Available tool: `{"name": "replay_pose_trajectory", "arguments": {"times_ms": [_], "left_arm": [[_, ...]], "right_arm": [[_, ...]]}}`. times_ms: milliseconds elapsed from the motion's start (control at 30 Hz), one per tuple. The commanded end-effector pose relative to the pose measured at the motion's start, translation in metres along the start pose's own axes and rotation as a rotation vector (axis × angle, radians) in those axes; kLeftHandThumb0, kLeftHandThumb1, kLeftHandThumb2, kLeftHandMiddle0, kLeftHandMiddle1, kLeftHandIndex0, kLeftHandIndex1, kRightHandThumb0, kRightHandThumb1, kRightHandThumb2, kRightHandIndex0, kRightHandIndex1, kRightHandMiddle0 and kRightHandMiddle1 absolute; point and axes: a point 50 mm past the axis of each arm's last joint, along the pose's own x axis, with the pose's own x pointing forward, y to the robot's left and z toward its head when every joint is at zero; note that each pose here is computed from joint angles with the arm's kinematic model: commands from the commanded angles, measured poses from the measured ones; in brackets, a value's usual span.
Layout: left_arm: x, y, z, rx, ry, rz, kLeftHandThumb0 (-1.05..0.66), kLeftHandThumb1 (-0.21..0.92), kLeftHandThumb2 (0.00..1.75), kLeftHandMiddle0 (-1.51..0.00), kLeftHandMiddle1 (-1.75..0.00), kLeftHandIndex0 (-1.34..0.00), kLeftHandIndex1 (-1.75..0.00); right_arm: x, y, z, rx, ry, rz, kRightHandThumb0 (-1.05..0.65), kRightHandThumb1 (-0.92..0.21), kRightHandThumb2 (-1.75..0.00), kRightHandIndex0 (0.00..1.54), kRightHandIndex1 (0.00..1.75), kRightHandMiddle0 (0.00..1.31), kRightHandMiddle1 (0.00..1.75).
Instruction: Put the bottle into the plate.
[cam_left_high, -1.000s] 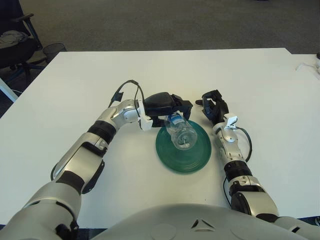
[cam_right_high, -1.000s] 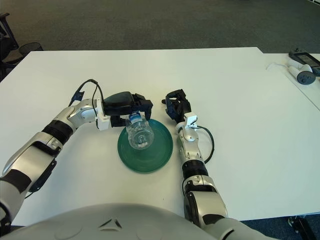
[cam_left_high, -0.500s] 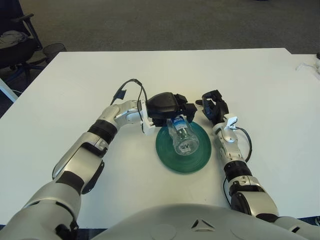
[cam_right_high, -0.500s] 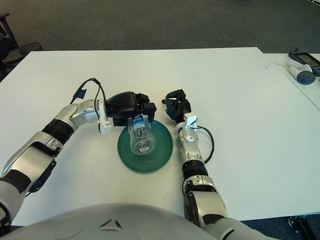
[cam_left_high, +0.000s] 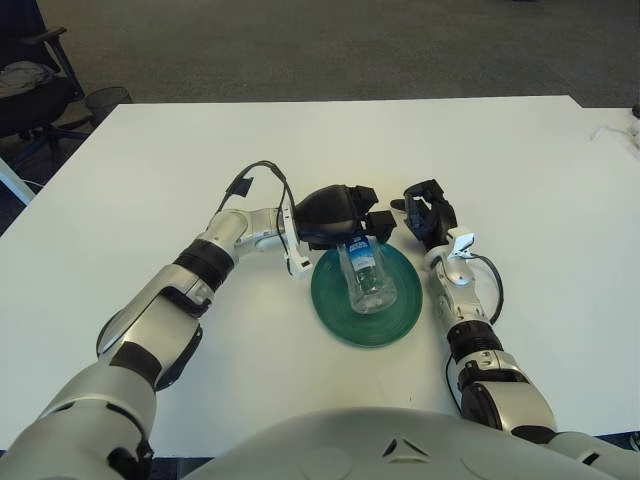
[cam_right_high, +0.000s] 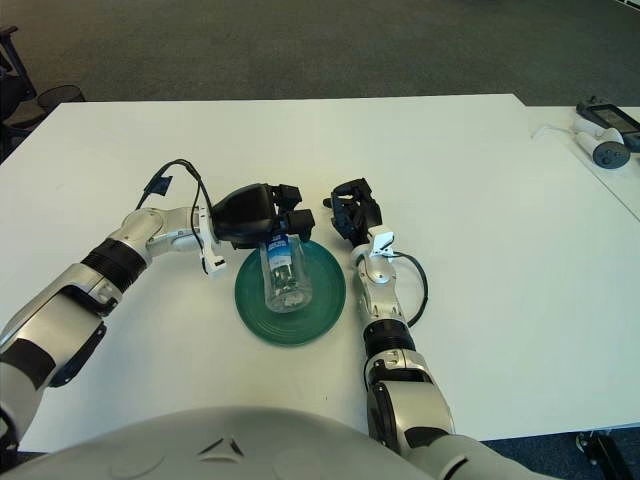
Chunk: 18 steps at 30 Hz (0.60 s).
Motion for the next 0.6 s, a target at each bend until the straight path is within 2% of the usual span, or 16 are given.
{"name": "replay_pose_trajectory", "arguments": {"times_ms": [0, 167, 400, 567], "left_arm": [[-0.0019, 0.0049, -0.0045, 0.036, -0.011, -0.001, 0.00, 0.23, 1.43, -0.64, -1.74, -0.48, -1.75], [-0.0019, 0.0047, -0.0043, 0.051, -0.019, 0.006, 0.00, 0.26, 1.38, -0.62, -1.74, -0.49, -1.69], [-0.0021, 0.0098, -0.0051, 0.085, -0.041, 0.043, 0.00, 0.38, 1.19, -0.51, -1.75, -0.49, -1.58], [-0.0036, 0.0085, -0.0053, 0.072, -0.053, 0.043, -0.01, 0.50, 1.08, -0.40, -1.75, -0.39, -1.66]], "right_arm": [[-0.0185, -0.0055, -0.0295, -0.008, 0.144, -0.030, -0.35, -0.92, -0.49, 0.42, 1.10, 0.23, 1.71], [-0.0191, -0.0045, -0.0278, -0.026, 0.137, -0.031, -0.35, -0.92, -0.49, 0.42, 1.10, 0.23, 1.71], [-0.0192, -0.0041, -0.0289, -0.080, 0.159, -0.044, -0.35, -0.92, -0.49, 0.41, 1.14, 0.23, 1.72], [-0.0187, -0.0044, -0.0306, -0.094, 0.168, -0.051, -0.35, -0.92, -0.48, 0.41, 1.14, 0.23, 1.71]]}}
